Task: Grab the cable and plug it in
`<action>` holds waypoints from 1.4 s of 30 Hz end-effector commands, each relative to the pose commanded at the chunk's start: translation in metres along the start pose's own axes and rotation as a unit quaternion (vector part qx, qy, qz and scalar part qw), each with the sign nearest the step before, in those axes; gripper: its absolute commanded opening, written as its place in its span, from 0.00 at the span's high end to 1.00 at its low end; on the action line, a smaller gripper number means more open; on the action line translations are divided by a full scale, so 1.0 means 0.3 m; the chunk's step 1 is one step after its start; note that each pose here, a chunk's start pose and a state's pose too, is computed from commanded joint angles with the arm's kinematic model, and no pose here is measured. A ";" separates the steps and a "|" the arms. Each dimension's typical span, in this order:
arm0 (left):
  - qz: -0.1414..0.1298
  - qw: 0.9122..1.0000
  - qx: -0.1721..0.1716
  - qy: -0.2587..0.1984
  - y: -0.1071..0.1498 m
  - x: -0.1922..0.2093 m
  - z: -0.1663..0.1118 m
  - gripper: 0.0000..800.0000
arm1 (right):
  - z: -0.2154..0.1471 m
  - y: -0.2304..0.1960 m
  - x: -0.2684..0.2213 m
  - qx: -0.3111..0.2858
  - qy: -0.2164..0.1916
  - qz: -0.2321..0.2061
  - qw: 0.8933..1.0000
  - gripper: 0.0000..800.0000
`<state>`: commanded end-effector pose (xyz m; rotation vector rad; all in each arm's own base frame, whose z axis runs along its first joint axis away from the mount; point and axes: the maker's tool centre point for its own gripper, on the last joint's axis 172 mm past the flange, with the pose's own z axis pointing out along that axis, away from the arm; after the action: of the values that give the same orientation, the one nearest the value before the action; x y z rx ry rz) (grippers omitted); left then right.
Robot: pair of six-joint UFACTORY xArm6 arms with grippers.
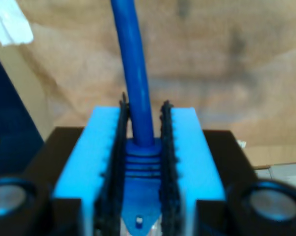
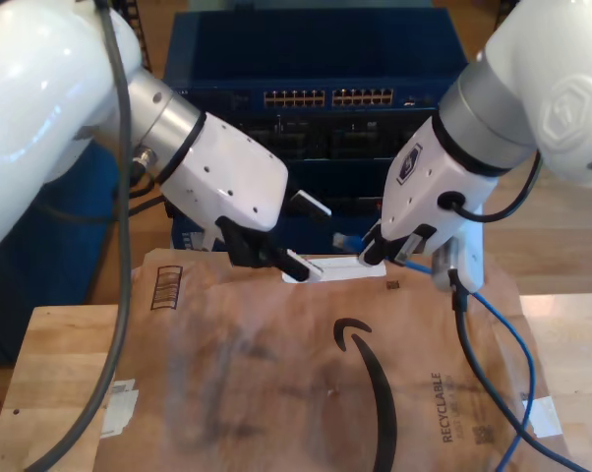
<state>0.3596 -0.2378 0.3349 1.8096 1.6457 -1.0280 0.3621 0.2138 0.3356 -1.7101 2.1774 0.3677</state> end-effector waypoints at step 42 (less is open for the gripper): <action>0.047 0.993 0.002 -0.107 -0.056 -0.106 -0.141 0.00 | -0.097 0.027 -0.142 -0.008 -0.063 -0.017 0.998 1.00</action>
<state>0.3522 -0.2220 0.3877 1.6956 1.4188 -1.1411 0.3601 0.2414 0.3798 -1.6822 2.0595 0.4705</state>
